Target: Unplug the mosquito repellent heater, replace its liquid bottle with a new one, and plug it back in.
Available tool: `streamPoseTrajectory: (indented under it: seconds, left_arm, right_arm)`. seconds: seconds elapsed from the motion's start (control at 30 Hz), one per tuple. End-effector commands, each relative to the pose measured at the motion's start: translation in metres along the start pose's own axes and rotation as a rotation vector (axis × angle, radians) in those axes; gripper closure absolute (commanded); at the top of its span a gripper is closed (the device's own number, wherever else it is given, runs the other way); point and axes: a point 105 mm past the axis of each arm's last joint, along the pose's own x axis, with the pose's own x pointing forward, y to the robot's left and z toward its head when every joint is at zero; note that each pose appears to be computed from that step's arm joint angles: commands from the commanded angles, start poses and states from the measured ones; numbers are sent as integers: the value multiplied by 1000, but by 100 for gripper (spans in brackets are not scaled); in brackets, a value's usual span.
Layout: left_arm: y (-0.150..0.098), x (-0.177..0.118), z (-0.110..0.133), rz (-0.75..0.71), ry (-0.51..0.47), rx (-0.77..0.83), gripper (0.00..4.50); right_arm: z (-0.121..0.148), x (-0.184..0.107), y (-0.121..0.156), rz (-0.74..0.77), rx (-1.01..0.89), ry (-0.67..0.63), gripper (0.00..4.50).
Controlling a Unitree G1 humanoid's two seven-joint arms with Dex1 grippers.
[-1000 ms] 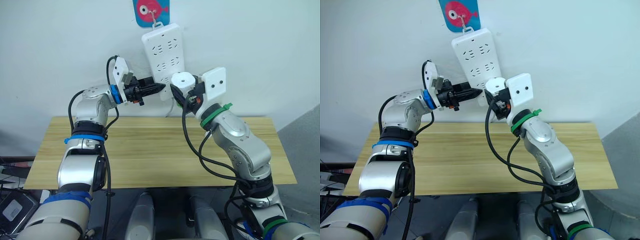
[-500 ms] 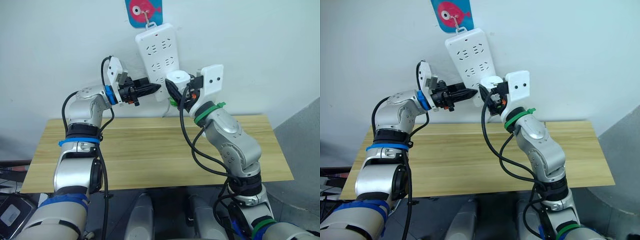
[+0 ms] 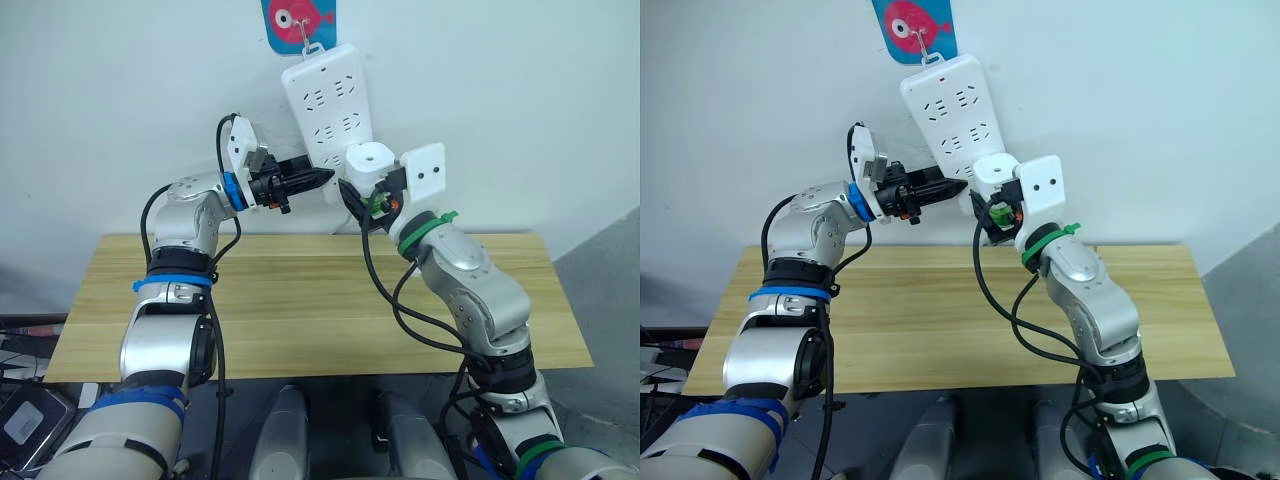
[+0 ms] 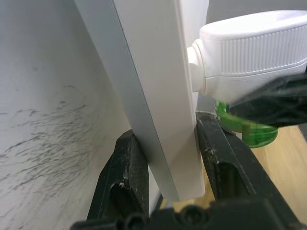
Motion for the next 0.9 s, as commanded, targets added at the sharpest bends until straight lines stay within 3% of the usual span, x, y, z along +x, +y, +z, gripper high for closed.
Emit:
streamPoseTrajectory:
  seconds: [0.03, 0.23, 0.4, 0.43, 0.57, 0.73, 0.9]
  left_arm:
    - [-3, 6, 3, -24, 12, 27, 322]
    - [4, 4, 1, 10, 17, 39, 322]
    - [13, 0, 0, 63, 27, 53, 322]
    - [14, -3, -2, 69, 33, 53, 287]
    - [23, -23, -2, 138, 46, 60, 162]
    - [27, -47, 8, 182, 63, 77, 2]
    - [23, -74, 12, 208, 116, 91, 0]
  right_arm:
    - [22, -23, 0, 17, -18, -57, 5]
    - [26, -54, 9, 96, -5, -12, 5]
    - [22, -63, 9, 134, 28, 5, 5]
    - [20, -62, 9, 141, 40, 6, 1]
    - [9, -56, 11, 151, 89, 9, 92]
    - [6, -50, 20, 179, 121, -8, 277]
    - [6, -45, 36, 267, 132, -29, 448]
